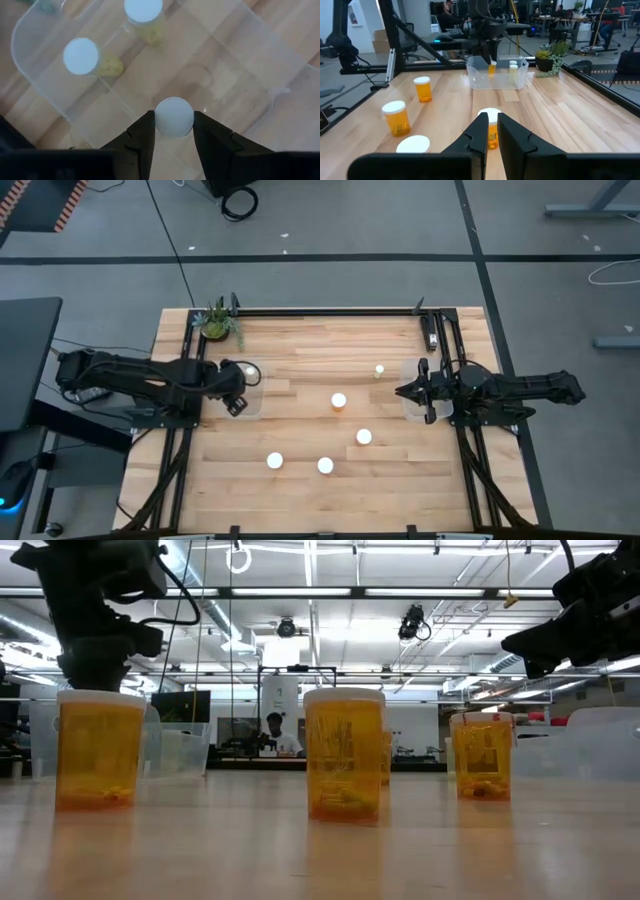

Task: Pick and place medicine bottles into bin by pill shape (circle, oval)
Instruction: Put the small orange pill bottle into the left transparent bin, then put the small yellow pill bottle into the left transparent bin

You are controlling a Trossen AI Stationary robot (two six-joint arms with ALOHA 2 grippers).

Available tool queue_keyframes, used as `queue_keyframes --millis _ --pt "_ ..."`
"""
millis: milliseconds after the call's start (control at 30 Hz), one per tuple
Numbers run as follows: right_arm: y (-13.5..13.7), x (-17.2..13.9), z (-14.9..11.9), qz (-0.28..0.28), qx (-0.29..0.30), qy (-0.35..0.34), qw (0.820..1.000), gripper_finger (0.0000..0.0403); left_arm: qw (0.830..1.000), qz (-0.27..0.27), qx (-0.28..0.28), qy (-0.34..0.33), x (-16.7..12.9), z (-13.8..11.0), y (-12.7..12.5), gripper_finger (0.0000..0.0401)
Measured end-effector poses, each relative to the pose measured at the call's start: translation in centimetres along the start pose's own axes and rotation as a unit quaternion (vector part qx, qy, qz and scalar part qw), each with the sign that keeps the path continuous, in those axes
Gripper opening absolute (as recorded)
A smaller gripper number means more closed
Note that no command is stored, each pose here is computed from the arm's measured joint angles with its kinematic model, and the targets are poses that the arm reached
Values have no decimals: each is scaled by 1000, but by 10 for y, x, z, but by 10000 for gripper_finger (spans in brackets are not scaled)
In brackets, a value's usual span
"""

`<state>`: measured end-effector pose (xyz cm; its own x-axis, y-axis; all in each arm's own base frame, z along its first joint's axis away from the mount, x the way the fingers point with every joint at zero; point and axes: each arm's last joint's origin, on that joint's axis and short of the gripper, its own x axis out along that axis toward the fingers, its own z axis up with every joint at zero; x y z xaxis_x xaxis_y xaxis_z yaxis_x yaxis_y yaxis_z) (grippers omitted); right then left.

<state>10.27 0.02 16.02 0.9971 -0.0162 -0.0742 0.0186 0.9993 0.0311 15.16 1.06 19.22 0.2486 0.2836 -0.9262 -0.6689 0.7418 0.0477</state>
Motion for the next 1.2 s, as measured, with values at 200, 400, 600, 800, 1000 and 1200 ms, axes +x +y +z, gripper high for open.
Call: queue_keyframes --millis 200,400,600,800,1000,1200 --pt "0 0 0 0 0 0 1000 46 999 20 12 -23 -1 -1 -2 130" --pt "0 0 0 0 0 0 1000 46 1000 18 -4 -25 -2 -3 -4 141" --pt "0 0 0 0 0 0 1000 46 1000 17 -8 -25 -2 -3 -4 144" --pt "0 0 0 0 0 0 1000 46 999 17 -8 -26 -2 -3 -4 137" --pt "0 0 0 0 0 0 1000 46 999 16 -8 -26 -2 -3 -4 153" --pt "0 0 0 0 0 0 1000 46 1000 22 -3 -11 3 -2 -7 164"
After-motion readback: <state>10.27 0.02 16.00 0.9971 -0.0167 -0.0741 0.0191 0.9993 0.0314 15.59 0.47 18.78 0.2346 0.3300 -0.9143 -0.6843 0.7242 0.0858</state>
